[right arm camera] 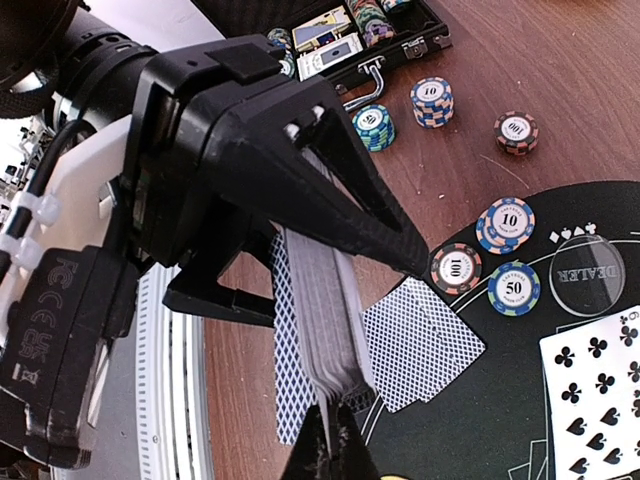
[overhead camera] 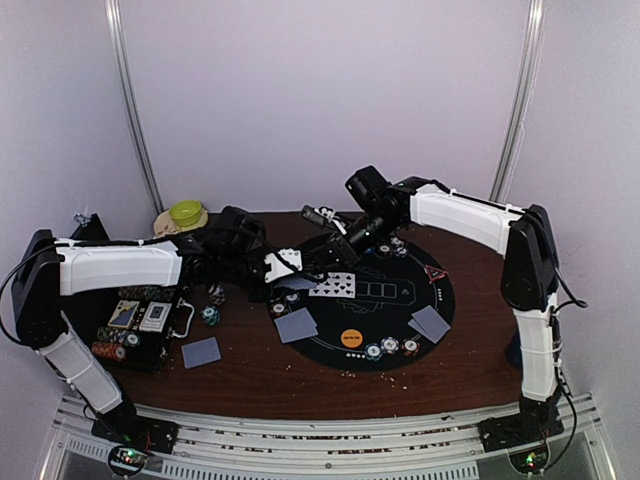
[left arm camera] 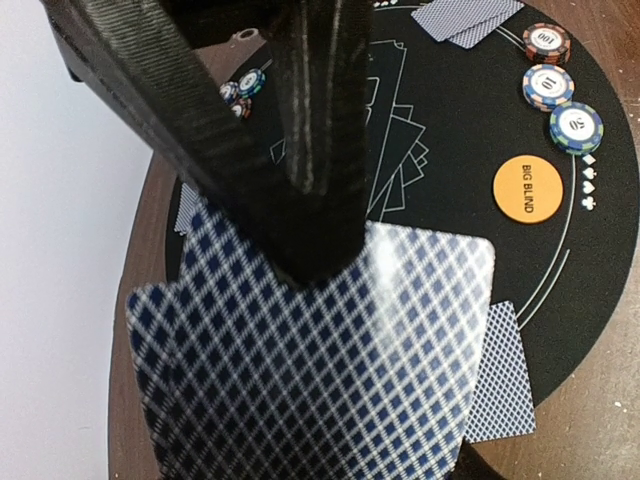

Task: Distribute texas hold em gaming equipment
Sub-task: Pick up the poker card from the face-down deck piles, then flop the poker card in the community card area.

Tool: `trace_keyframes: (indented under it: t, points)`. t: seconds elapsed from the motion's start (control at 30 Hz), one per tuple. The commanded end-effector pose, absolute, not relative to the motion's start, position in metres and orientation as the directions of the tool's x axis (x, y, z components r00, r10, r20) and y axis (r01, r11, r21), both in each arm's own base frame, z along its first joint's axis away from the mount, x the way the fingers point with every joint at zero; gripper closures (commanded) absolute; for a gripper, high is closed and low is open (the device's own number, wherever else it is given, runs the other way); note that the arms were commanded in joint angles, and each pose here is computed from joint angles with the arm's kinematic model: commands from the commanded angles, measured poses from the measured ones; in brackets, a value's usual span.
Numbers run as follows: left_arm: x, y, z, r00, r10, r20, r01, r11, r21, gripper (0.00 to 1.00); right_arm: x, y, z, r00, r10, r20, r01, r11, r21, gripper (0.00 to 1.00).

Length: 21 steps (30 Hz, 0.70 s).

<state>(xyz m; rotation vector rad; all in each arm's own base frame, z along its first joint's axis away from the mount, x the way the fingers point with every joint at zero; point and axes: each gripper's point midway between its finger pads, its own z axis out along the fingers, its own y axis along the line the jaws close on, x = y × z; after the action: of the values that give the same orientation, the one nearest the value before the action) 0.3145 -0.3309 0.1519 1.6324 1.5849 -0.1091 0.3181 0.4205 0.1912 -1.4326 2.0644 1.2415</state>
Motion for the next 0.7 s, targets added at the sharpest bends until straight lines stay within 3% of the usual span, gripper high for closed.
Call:
trace_keyframes:
  t: [0.0, 0.4, 0.67]
  points:
    - [0.319, -0.336, 0.159, 0.22, 0.767, -0.602, 0.848, 0.155, 0.507, 0.45, 0.32, 0.41, 0.223, -0.375, -0.573, -0.728, -0.916, 0.108, 0.387, 1.0]
    - [0.318, -0.337, 0.16, 0.221, 0.765, -0.605, 0.848, 0.155, 0.506, 0.45, 0.331, 0.374, 0.235, -0.354, -0.58, -0.734, -0.931, 0.147, 0.333, 1.0]
    - [0.318, -0.337, 0.16, 0.22, 0.764, -0.606, 0.848, 0.157, 0.506, 0.45, 0.362, 0.331, 0.212, -0.432, -0.644, -0.631, -0.899, 0.358, 0.251, 1.0]
